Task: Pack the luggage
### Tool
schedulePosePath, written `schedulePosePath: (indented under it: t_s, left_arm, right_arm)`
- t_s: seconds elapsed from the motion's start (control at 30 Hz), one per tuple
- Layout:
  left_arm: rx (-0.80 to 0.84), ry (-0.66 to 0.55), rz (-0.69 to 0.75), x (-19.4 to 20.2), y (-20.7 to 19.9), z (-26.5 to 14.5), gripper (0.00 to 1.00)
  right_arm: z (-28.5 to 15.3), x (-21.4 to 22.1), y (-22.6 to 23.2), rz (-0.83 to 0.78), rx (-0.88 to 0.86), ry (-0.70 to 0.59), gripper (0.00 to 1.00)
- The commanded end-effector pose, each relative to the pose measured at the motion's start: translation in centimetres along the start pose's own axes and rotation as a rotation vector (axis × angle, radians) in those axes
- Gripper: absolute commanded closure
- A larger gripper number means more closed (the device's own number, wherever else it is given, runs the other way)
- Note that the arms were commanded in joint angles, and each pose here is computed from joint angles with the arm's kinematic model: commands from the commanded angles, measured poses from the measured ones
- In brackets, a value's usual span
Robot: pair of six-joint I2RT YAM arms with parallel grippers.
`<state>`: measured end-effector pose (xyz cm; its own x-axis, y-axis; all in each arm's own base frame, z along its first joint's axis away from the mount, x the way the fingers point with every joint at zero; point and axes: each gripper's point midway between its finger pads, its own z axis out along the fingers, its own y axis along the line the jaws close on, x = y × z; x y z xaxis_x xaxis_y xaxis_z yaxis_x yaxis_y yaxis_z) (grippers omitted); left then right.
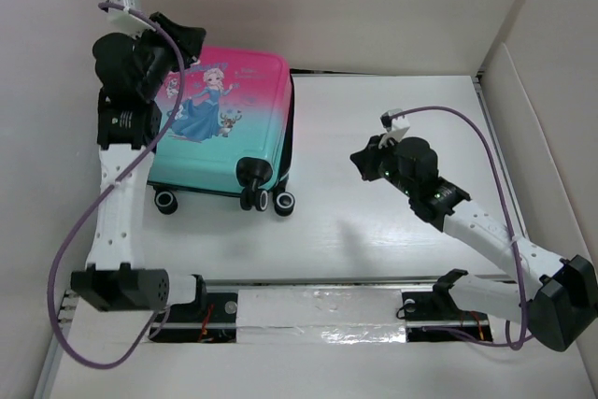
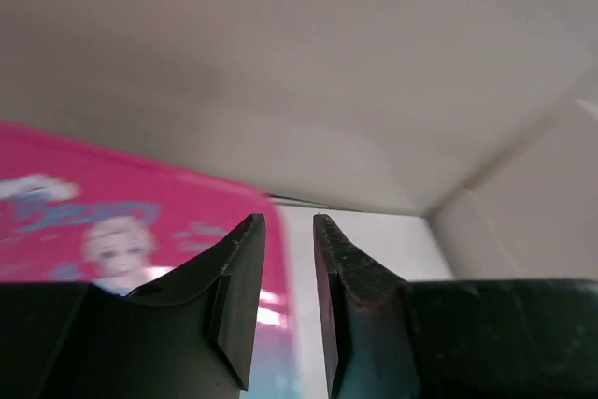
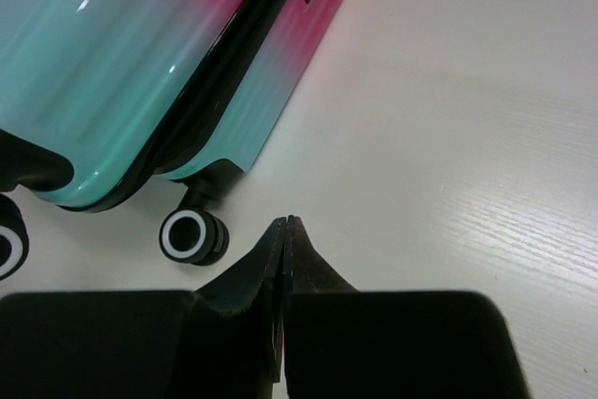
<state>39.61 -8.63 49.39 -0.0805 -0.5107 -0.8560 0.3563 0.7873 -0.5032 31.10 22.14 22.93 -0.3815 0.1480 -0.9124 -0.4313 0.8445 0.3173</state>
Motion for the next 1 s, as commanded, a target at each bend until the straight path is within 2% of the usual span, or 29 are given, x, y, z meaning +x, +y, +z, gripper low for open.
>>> schedulePosePath:
  t_s: [0.0,0.1,0.17,0.2,0.23,0.37,0.47,0.53,0.67,0.97]
  left_arm:
    - [-0.499,-0.015,0.088,-0.6,12.4,-0.4,0.76]
    - [-0.669,-0.003,0.087,-1.2,18.5,0.3,0.73]
    - [-0.807,0.026,0.095,0.3,23.7,0.4,0.69]
    - [-0.819,-0.023,0.11,-2.6,23.1,0.2,0.67]
    - [-0.864,-0.04,0.111,-3.9,24.8,-0.5,0.65]
    - [-1.017,0.029,0.057,-2.9,33.0,-1.9,0.63]
    - [-1.104,0.04,0.052,-2.6,37.2,-3.8,0.63]
    - [-1.123,0.066,0.065,-2.0,38.5,-4.1,0.62]
    - [-1.134,0.183,0.03,2.5,41.8,-3.4,0.62]
    - [-1.116,0.375,-0.026,11.9,44.2,-3.7,0.63]
  right_arm:
    - [-0.1,-1.6,2.1,-0.028,-0.092,-0.044,1.0]
    - [0.1,-1.0,2.1,-0.03,-0.105,-0.034,1.0]
    - [0.3,-0.6,2.0,-0.029,-0.105,-0.034,1.0]
    - [0.5,-0.5,2.0,-0.026,-0.103,-0.032,1.0]
    - [0.7,-0.4,2.1,-0.023,-0.107,-0.03,0.99]
    - [2.2,0.3,2.1,-0.018,-0.11,0.004,0.96]
    - [3.2,0.9,2.0,-0.02,-0.102,0.023,0.96]
    - [3.5,1.2,2.2,-0.021,-0.104,0.029,0.96]
    - [4.5,1.0,2.0,-0.005,-0.087,0.015,0.93]
    - [8.7,0.6,2.0,0.011,-0.053,0.037,0.81]
